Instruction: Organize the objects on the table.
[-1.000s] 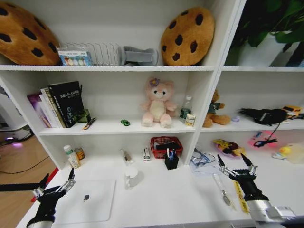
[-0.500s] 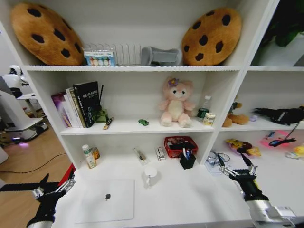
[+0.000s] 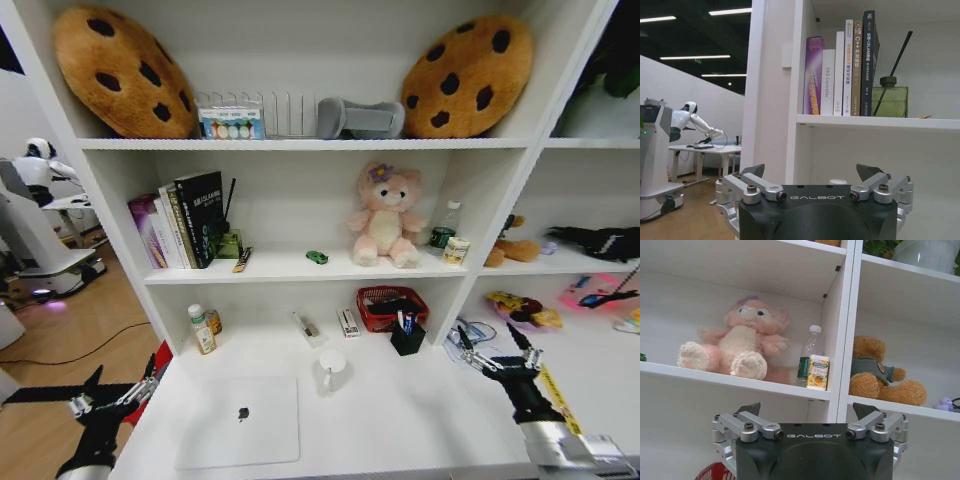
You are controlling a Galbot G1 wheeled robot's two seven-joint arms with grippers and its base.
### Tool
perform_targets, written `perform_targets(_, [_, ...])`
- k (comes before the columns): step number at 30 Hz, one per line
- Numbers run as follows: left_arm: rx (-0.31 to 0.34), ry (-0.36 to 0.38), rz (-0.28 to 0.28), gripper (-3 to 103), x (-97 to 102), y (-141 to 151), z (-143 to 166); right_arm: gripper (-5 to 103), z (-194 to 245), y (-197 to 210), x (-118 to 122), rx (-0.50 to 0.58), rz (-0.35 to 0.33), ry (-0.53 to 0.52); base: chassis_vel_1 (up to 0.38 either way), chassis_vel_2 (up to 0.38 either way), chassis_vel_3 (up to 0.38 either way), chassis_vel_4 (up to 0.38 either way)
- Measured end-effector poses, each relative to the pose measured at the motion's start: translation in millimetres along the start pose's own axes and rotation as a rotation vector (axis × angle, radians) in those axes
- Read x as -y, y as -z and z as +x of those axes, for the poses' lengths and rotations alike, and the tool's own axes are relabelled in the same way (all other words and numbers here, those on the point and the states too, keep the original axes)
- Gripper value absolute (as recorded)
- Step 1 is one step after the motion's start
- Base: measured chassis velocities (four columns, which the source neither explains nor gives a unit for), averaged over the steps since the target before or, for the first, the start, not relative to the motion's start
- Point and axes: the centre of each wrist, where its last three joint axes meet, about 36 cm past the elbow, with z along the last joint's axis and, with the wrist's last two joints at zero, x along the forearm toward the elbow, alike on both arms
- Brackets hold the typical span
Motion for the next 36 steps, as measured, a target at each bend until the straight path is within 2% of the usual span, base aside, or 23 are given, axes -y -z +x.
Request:
perform_targets(17, [0.000,0.000,0.000,100,0.0,0.0,0.0,100,0.0,0.0,0.0,0.000,0.000,0.000,0.087,-0.067,-0.090,0.068])
perform_targets(36, [0.000,-0.001,0.000,100,0.0,0.0,0.0,100,0.0,0.0,0.0,0.000,0.000,0.000,0.283,-0.285,-0.286,0.282])
